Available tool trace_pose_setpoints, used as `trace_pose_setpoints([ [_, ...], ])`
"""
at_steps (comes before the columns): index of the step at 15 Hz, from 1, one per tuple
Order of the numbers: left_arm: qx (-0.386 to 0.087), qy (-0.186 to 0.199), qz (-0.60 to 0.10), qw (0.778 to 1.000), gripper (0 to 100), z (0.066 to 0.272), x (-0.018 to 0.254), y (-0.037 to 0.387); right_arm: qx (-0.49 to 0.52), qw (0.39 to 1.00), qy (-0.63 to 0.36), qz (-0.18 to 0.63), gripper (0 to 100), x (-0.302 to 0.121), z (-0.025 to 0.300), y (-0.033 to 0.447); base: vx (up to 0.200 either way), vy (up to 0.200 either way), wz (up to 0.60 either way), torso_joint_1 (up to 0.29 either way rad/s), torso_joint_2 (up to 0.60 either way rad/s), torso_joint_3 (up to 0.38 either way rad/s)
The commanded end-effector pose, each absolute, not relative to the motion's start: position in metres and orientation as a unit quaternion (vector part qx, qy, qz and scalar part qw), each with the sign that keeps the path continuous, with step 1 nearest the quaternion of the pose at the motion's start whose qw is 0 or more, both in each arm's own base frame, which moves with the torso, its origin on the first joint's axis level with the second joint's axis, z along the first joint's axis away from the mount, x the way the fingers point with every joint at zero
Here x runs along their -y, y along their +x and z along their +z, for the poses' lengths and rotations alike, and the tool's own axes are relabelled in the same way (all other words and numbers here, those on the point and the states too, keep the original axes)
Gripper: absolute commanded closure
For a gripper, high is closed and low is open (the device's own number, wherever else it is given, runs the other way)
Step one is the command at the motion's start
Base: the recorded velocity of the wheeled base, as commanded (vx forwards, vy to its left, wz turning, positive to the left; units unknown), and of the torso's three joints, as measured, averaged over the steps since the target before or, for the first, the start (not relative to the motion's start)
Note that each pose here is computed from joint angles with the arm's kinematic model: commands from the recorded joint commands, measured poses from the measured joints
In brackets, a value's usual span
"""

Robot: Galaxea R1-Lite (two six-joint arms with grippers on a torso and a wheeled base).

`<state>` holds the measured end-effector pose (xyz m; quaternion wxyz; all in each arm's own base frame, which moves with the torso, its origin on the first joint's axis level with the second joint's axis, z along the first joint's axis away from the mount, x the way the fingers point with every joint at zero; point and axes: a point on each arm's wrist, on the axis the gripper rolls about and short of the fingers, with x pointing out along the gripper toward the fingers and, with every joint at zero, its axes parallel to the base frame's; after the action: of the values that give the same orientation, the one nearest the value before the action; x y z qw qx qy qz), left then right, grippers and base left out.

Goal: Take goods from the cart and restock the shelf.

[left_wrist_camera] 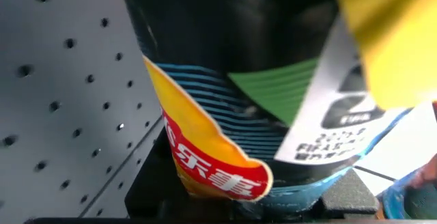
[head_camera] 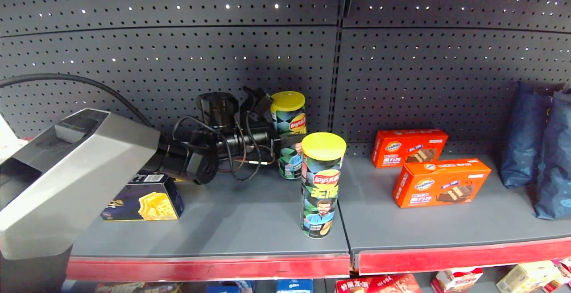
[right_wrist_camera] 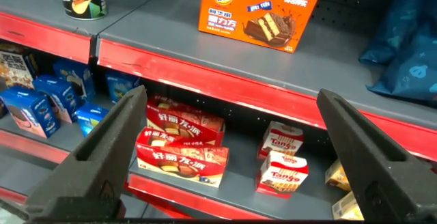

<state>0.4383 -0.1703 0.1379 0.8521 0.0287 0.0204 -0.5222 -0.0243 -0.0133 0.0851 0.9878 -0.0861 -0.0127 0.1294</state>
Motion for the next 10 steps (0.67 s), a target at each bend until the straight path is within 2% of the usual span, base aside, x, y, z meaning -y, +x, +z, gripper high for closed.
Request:
trace_pose_setpoints([
  [1,-0.02,0.028,-0.523,0.851,100,0.133,0.173,0.443,0.012,0.988,-0.086,0.129,0,0.013,0.085,-0.024,0.0,0.0,0.0,0.0,0.0,0.0],
  [10,-0.026,0.028,-0.531,0.846,100,0.13,0.187,0.453,0.011,0.988,-0.087,0.13,0,0.013,0.085,-0.024,0.0,0.0,0.0,0.0,0.0,0.0],
])
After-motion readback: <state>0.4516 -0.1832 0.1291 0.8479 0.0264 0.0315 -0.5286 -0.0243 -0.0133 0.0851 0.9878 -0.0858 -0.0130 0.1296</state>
